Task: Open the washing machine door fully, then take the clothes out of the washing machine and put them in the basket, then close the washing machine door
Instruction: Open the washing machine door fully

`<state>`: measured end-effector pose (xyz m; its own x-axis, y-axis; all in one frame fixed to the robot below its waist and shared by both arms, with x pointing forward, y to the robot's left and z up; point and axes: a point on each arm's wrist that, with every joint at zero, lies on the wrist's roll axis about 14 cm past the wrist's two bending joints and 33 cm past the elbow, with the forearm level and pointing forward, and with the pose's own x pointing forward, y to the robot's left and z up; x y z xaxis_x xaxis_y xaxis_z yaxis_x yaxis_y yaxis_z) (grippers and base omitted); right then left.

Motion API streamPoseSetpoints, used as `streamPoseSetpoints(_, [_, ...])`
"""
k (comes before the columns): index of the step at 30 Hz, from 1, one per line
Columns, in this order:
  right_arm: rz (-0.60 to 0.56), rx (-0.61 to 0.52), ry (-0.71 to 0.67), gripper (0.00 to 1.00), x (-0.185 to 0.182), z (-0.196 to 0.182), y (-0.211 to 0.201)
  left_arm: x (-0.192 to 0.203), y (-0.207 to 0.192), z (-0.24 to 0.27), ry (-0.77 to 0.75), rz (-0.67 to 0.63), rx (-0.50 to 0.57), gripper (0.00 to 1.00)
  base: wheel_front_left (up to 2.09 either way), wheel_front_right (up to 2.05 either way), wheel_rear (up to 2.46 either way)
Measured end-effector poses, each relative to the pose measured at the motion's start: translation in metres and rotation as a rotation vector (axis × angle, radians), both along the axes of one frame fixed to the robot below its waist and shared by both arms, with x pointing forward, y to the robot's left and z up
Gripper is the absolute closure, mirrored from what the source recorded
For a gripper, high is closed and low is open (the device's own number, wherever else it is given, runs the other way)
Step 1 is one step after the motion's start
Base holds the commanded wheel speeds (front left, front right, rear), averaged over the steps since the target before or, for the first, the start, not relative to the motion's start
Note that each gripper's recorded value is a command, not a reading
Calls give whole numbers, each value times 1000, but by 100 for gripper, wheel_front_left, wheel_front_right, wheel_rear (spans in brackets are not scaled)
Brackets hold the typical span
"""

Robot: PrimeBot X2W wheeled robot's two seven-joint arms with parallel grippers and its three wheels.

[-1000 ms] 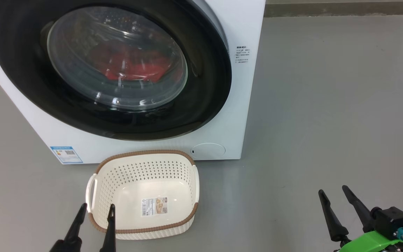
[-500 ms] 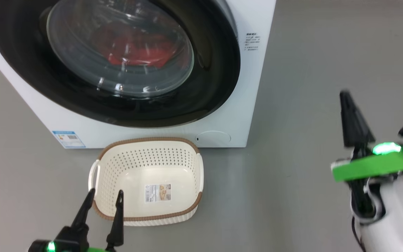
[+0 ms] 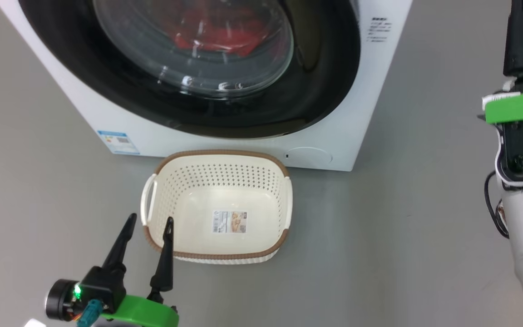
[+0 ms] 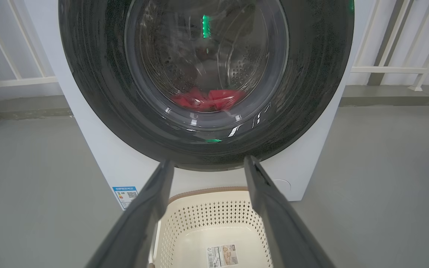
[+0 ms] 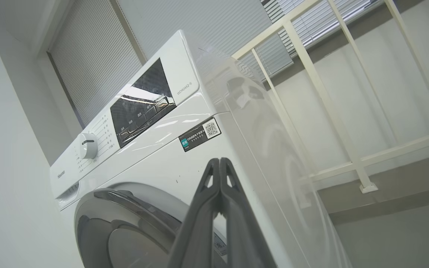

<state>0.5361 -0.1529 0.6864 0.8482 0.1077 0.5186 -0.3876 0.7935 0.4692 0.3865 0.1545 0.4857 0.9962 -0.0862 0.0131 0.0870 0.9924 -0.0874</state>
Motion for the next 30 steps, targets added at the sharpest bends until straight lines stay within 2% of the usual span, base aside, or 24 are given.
streamPoseSetpoints(5, [121, 138, 82, 100, 29, -9, 20, 2, 3, -3, 11, 7, 1, 0, 0, 0, 0])
streamPoseSetpoints(11, [240, 148, 210, 100, 64, -20, 37, 7, 7, -7, 25, 23, -9, 0, 0, 0, 0])
streamPoseSetpoints(19, [434, 140, 445, 100, 92, -60, 74, 10, 14, -15, 51, 41, -5, 0, 0, 0, 0])
streamPoseSetpoints(30, [666, 253, 736, 100, 109, -113, 107, 16, 21, -28, 88, 63, 1, 0, 0, 0, 0])
